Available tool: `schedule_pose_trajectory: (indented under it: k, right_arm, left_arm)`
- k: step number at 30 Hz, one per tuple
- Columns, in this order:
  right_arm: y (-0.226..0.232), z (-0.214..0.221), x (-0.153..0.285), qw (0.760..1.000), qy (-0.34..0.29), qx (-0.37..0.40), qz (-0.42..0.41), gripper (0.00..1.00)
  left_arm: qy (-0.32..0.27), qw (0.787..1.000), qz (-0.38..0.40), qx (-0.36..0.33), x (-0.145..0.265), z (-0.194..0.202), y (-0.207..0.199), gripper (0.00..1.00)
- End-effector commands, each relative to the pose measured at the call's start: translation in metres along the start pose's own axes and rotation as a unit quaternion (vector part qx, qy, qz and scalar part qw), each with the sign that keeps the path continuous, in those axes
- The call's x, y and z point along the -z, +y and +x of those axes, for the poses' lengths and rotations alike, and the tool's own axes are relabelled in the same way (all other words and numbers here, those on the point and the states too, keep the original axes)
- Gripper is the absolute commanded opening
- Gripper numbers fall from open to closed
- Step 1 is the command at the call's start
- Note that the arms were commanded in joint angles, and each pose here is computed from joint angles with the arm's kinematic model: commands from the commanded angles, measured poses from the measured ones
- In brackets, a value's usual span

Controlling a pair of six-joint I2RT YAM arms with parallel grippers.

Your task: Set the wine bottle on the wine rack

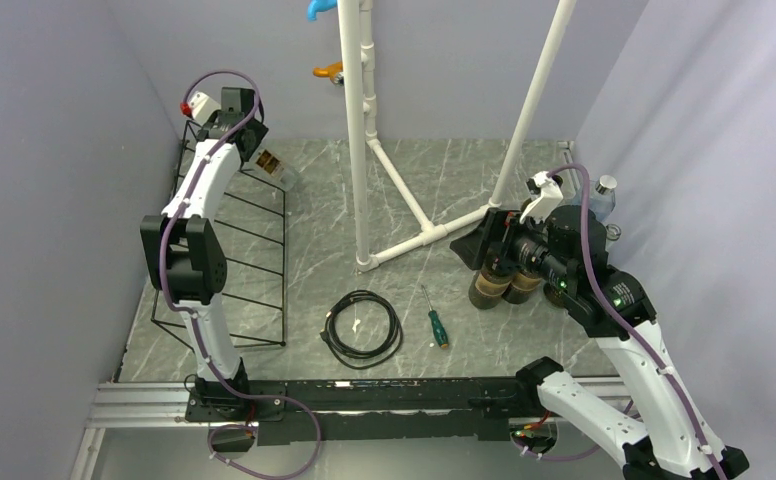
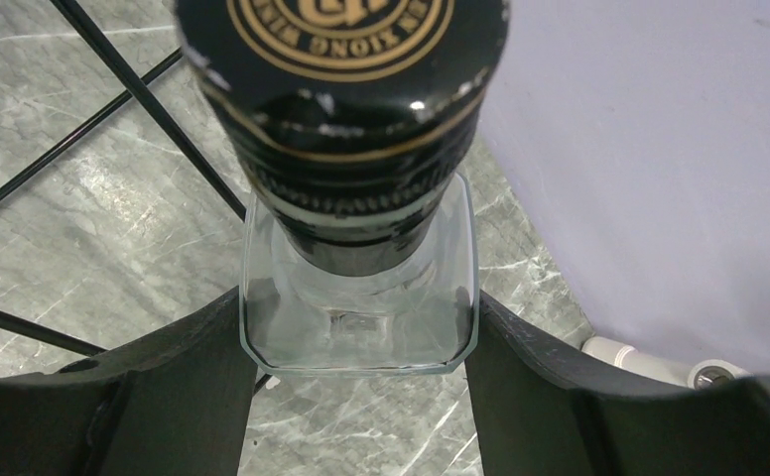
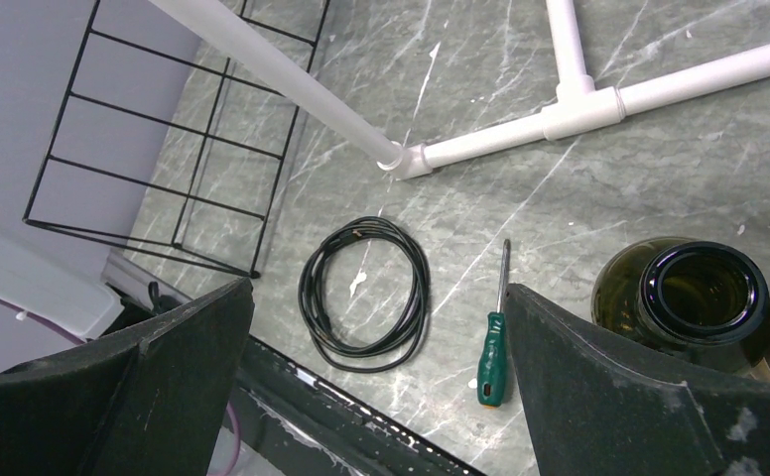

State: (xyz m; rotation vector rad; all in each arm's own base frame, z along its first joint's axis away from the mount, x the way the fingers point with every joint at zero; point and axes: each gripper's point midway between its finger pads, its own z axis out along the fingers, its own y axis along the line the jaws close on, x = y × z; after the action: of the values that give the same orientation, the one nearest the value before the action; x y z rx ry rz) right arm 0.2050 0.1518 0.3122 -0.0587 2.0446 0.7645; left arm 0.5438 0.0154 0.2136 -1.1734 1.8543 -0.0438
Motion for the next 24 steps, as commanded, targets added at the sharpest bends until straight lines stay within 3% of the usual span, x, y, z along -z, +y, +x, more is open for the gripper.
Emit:
schedule_pose_trajectory:
  k: [1,19,24]
  right_arm:
    - [0.009,-0.016,0.005,0.999,-0.029,0.001,-0.013,1.0]
    - [0.01,-0.016,0.001,0.999,-0.027,0.0,-0.018,1.0]
    - [0.01,-0.016,0.002,0.999,-0.028,0.0,-0.018,1.0]
  left_arm:
    - [-0.08,0.991,0.073,0.074,0.017,-0.06,-0.047,0.0]
    - [-0.072,0.992,0.055,0.089,-0.012,-0.049,-0.033,0.0]
    - [-0.063,0.993,0.048,0.091,-0.021,-0.044,-0.027,0.08]
